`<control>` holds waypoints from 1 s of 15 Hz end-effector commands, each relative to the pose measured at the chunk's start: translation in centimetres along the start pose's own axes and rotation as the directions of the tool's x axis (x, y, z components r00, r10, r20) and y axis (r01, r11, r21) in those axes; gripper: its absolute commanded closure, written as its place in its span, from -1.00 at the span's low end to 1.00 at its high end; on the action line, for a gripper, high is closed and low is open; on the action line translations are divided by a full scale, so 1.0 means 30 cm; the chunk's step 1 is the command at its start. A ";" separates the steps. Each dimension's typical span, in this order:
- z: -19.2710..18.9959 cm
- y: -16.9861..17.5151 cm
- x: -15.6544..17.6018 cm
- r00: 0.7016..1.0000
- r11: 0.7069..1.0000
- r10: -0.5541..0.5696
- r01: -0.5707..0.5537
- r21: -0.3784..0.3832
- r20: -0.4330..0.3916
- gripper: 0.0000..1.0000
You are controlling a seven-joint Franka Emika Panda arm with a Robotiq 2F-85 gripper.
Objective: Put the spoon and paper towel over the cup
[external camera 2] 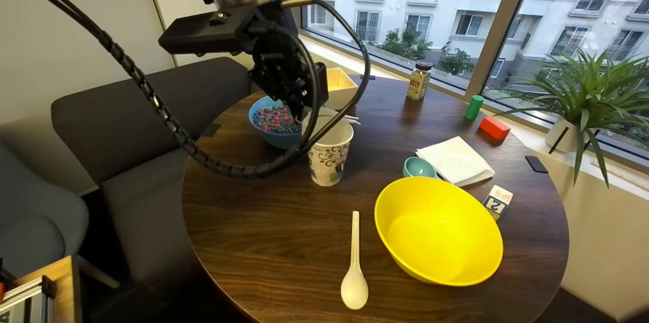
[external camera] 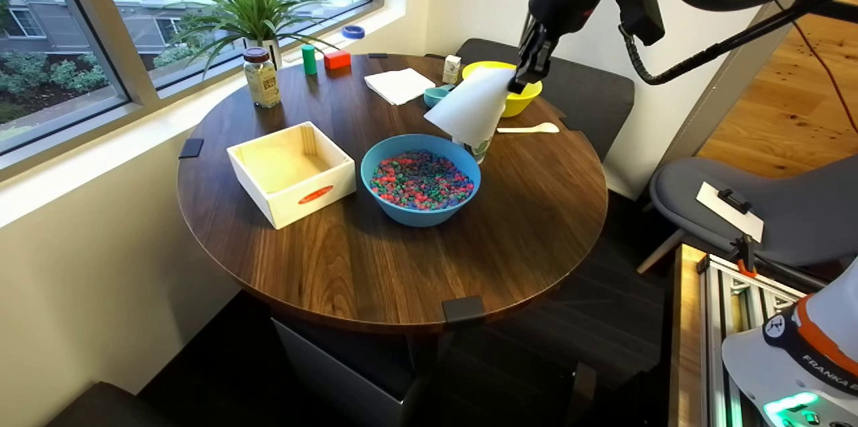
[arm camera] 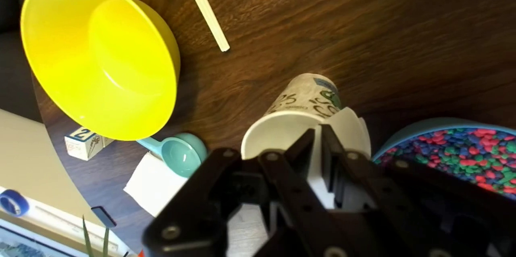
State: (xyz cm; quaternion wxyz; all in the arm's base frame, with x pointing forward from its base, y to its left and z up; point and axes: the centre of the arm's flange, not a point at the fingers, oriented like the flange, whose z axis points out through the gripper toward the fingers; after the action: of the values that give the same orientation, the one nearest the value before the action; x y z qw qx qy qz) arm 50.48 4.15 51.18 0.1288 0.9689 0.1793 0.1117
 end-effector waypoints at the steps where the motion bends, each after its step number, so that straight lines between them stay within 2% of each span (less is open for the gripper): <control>1: -0.035 0.021 -0.051 0.996 0.997 0.076 -0.075 0.029 -0.039 0.97; 7: -0.076 0.049 -0.096 0.991 0.992 0.123 -0.122 0.029 -0.051 0.97; 15: 0.021 0.073 -0.173 0.991 0.991 0.134 -0.134 -0.003 -0.012 0.97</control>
State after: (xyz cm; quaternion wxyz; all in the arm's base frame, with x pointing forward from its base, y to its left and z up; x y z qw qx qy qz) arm 47.79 1.07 51.18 0.1138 0.9790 0.1261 0.1128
